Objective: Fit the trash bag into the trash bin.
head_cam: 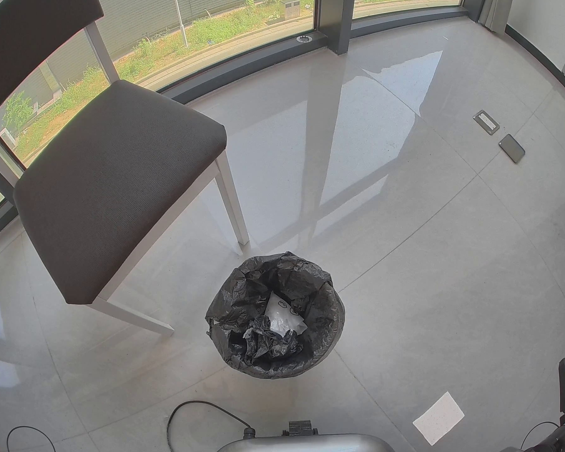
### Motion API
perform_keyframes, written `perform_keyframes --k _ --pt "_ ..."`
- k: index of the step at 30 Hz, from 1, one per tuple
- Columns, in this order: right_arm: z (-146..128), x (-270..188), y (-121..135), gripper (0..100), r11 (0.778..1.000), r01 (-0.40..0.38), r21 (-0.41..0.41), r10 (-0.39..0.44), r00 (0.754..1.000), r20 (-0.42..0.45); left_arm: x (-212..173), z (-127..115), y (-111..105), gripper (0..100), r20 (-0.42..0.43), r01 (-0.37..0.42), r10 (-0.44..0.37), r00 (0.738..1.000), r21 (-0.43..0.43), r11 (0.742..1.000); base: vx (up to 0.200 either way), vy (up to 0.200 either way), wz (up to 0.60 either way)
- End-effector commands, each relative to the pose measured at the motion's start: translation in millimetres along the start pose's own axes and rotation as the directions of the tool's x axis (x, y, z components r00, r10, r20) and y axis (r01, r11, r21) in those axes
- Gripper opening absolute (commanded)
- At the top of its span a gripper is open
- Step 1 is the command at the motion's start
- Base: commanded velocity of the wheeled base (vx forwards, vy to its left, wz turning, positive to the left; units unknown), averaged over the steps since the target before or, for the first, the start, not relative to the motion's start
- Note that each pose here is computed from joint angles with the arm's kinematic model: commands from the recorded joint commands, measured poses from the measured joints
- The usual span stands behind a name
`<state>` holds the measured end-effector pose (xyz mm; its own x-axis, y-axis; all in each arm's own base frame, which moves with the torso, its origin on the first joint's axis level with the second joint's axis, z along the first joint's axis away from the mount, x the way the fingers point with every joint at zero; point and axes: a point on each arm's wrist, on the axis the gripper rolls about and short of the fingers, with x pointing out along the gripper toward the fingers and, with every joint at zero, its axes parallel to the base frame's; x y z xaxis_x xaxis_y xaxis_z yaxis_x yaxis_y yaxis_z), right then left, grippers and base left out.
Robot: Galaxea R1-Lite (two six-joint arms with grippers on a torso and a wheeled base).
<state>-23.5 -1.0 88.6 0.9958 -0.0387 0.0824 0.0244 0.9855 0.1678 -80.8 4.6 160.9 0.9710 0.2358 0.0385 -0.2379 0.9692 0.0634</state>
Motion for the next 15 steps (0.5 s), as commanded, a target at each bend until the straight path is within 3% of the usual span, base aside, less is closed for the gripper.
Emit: perform_keyframes --k 1,3,6,9,10,11,12,15 --pt "-5.1 0.5 -1.0 100 1.000 0.009 0.018 -0.009 1.000 -0.011 35.8 -50.1 -12.2 100 -0.017 0.032 -0.032 0.999 0.008 0.999 0.000 0.000 0.00" --pt "-5.1 0.5 -1.0 100 1.000 0.008 0.002 -0.008 1.000 -0.011 44.2 -63.7 -15.9 100 -0.005 0.059 -0.059 0.998 0.004 0.998 0.000 0.000 0.00" --pt "-5.2 0.5 -0.7 100 0.993 -0.004 -0.115 0.003 1.000 -0.013 52.4 -81.1 -19.7 100 0.006 0.081 -0.081 0.997 -0.002 0.997 0.000 0.000 0.00" --pt "-5.7 0.6 -0.1 100 0.977 -0.035 -0.209 0.031 0.999 -0.024 52.6 -80.4 -20.4 100 0.022 0.114 -0.114 0.993 -0.022 0.993 0.000 0.000 0.00" --pt "-5.7 0.6 -0.1 100 0.977 -0.035 -0.209 0.031 0.999 -0.024 52.6 -80.4 -20.4 100 0.022 0.114 -0.114 0.993 -0.022 0.993 0.000 0.000 0.00" --pt "-5.7 0.6 -0.1 100 0.977 -0.035 -0.209 0.031 0.999 -0.024 52.5 -80.9 -21.9 100 0.024 0.176 -0.175 0.984 -0.049 0.983 0.000 0.000 0.00" --pt "-8.0 0.3 0.9 100 0.971 -0.097 -0.218 0.088 0.995 -0.052 52.4 -80.7 -22.3 100 0.026 0.189 -0.188 0.982 -0.052 0.981 0.000 0.000 0.00" --pt "-13.6 -0.6 0.2 100 0.968 -0.114 -0.223 0.088 0.988 -0.123 52.2 -83.2 -23.0 100 0.005 0.217 -0.217 0.976 -0.052 0.975 0.000 0.000 0.00"
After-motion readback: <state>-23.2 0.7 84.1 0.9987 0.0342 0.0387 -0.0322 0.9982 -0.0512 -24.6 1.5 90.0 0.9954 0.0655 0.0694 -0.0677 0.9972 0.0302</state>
